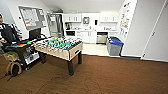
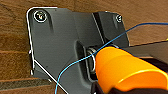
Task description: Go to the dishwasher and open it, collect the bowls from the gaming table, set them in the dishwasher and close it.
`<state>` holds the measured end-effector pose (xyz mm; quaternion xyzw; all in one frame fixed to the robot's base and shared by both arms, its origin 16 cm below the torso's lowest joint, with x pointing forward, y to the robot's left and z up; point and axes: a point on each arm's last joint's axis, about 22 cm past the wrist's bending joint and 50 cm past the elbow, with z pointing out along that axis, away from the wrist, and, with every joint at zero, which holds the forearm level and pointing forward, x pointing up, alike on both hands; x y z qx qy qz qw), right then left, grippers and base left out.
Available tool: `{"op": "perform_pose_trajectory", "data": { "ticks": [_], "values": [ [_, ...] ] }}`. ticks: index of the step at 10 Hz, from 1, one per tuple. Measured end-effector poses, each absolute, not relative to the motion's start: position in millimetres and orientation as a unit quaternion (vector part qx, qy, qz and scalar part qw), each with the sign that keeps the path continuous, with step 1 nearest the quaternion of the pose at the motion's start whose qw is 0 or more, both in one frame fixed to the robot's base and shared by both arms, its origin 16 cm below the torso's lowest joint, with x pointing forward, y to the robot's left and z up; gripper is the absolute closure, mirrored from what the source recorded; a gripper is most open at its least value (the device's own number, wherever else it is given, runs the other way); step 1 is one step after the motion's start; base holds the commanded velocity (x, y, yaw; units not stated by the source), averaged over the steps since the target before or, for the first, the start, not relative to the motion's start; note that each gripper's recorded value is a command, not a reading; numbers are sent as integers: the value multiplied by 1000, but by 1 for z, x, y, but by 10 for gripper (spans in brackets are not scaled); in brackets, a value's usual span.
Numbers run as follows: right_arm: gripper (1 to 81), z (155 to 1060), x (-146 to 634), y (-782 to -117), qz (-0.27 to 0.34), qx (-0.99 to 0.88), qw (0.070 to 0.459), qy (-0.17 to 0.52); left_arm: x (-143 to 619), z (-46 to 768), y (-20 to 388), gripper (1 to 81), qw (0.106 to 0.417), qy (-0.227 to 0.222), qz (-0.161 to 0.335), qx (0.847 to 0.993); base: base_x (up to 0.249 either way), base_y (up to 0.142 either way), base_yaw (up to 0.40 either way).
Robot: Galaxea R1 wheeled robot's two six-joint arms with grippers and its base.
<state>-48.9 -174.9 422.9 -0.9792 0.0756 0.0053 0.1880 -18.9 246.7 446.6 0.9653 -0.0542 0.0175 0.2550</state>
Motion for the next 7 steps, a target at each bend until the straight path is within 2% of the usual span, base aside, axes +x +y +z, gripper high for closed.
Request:
{"op": "perform_pose_trajectory", "data": {
  "ticks": [4, 7],
  "values": [
    [811, 423, -48, -173, 4, -979, 189, 75, -15, 447, 247, 811, 255, -55, 20, 965, 121, 0, 0],
    [811, 423, -48, -170, 5, -979, 191, 76, -15, 446, 250, 811, 253, -55, 20, 966, 131, -75, 0]
  ]
}}
